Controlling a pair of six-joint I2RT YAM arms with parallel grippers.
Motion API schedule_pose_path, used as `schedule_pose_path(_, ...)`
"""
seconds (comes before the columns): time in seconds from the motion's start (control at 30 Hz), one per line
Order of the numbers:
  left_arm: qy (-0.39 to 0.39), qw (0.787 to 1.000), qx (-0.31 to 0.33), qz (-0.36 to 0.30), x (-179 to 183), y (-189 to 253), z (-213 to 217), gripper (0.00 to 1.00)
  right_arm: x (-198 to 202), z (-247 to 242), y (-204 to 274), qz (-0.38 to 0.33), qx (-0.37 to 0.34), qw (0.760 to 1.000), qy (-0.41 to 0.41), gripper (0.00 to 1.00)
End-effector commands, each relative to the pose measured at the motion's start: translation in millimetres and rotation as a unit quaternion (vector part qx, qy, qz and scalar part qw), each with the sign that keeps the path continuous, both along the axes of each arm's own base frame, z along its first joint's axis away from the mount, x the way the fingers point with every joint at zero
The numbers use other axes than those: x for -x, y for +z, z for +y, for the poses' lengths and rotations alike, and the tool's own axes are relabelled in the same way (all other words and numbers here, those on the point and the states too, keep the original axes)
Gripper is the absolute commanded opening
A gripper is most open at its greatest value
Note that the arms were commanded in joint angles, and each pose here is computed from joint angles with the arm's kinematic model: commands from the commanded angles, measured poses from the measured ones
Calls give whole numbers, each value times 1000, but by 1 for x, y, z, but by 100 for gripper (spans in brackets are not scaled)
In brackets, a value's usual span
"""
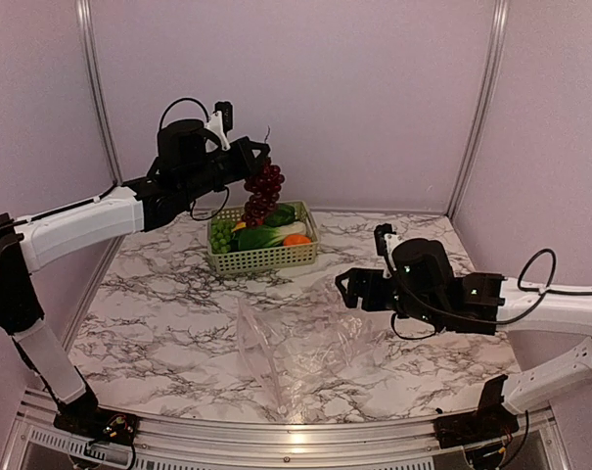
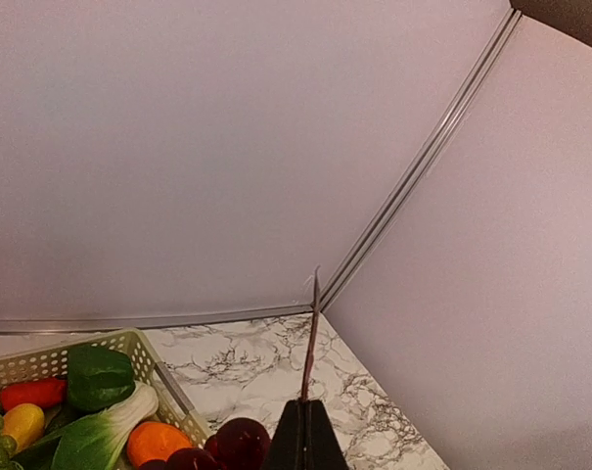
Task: Open the zip-top bag and remove the fake food
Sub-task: Place the fake fruit in the bin.
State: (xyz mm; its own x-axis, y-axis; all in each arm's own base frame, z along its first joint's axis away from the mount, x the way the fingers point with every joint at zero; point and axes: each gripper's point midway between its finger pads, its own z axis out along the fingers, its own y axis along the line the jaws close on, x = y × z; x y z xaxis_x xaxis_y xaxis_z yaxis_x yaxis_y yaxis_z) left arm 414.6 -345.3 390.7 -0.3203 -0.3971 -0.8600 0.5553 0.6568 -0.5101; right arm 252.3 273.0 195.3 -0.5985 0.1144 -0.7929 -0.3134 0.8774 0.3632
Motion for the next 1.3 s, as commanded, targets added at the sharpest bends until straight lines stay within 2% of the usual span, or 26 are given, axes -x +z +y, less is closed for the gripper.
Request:
schedule_pose_path(0.0, -25, 1000, 8, -17, -30, 1, -21, 0, 0, -26, 20, -26, 19, 999, -26, 92)
schedule_pose_path(0.3, -25, 1000, 1, 3, -103, -36, -61, 0, 12, -58, 35, -26, 8, 998, -56, 92)
schedule_pose_path(0.53, -12, 998, -20, 65, -141, -112, -63, 0, 23, -79, 35, -22, -7, 997, -73, 92)
schedule_pose_path(0.63, -18, 994, -35, 102, -148, -151, -57, 0, 25, -82, 35, -22, -15, 997, -75, 92)
schedule_pose_path(0.73, -14, 992, -43, 121, -146, -171, -45, 0, 26, -83, 34, -21, -17, 997, -75, 92)
schedule_pose_path(1.27, 33, 985, -70, 154, -156, -181, 14, 0, 17, -57, 20, -9, -4, 999, -51, 92)
